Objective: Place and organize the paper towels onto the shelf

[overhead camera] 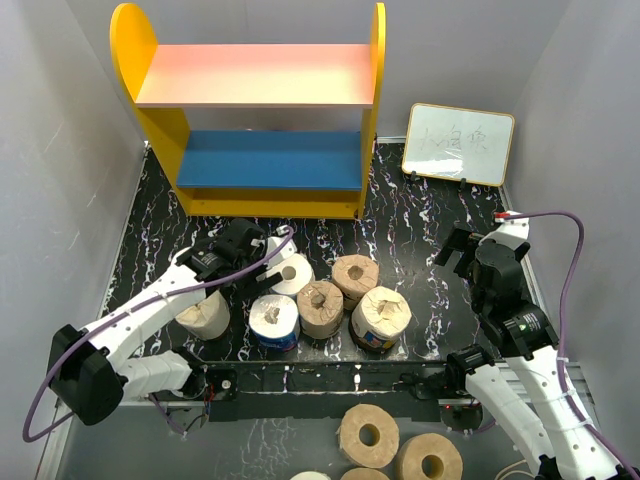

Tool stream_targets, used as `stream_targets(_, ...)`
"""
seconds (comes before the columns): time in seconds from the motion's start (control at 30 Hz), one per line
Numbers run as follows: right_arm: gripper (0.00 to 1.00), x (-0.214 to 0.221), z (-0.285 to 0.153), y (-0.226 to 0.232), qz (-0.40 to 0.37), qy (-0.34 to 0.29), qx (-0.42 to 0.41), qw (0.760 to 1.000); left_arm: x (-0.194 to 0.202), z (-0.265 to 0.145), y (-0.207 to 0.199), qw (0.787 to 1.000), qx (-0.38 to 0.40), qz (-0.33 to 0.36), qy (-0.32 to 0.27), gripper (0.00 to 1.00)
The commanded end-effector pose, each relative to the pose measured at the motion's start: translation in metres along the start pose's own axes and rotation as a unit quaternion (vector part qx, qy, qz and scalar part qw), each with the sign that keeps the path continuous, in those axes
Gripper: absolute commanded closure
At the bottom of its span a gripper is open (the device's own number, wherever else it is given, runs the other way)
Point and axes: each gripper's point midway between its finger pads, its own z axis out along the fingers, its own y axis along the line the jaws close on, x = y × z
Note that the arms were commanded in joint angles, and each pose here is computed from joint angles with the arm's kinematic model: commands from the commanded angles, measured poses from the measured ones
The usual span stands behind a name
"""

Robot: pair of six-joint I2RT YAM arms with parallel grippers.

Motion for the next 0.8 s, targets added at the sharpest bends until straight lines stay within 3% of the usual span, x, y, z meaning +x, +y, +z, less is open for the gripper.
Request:
stream_targets(0.0, 0.02, -0.018, -0.001, 0.006, 0.013, -0.031, -0.011, 0.999, -0.005, 0.002, 0.007, 1.000, -0.025, 0.003, -0.002, 0.10)
stream_targets(0.23, 0.04, -0.019, -0.003, 0.005, 0.015, -0.035, -0.012, 0.999, 0.003, 0.015, 0.010, 0.998, -0.048, 0.024, 0.025, 0.17)
stream_targets(0.5, 0.14, -0.020, -0.004, 0.007, 0.015, -0.037, -0.018, 0.999, 0.004, 0.018, 0.011, 0.998, -0.051, 0.028, 0.032, 0.29)
stream_targets(0.63, 0.31, -0.020, -0.004, 0.008, 0.012, -0.037, -0.023, 0.999, 0.002, 0.018, 0.011, 0.998, -0.050, 0.028, 0.034, 0.37)
stream_targets(0.77, 0.34, -0.020, -0.005, 0.008, 0.013, -0.039, -0.024, 0.999, 0.001, 0.019, 0.009, 0.998, -0.046, 0.026, 0.034, 0.44)
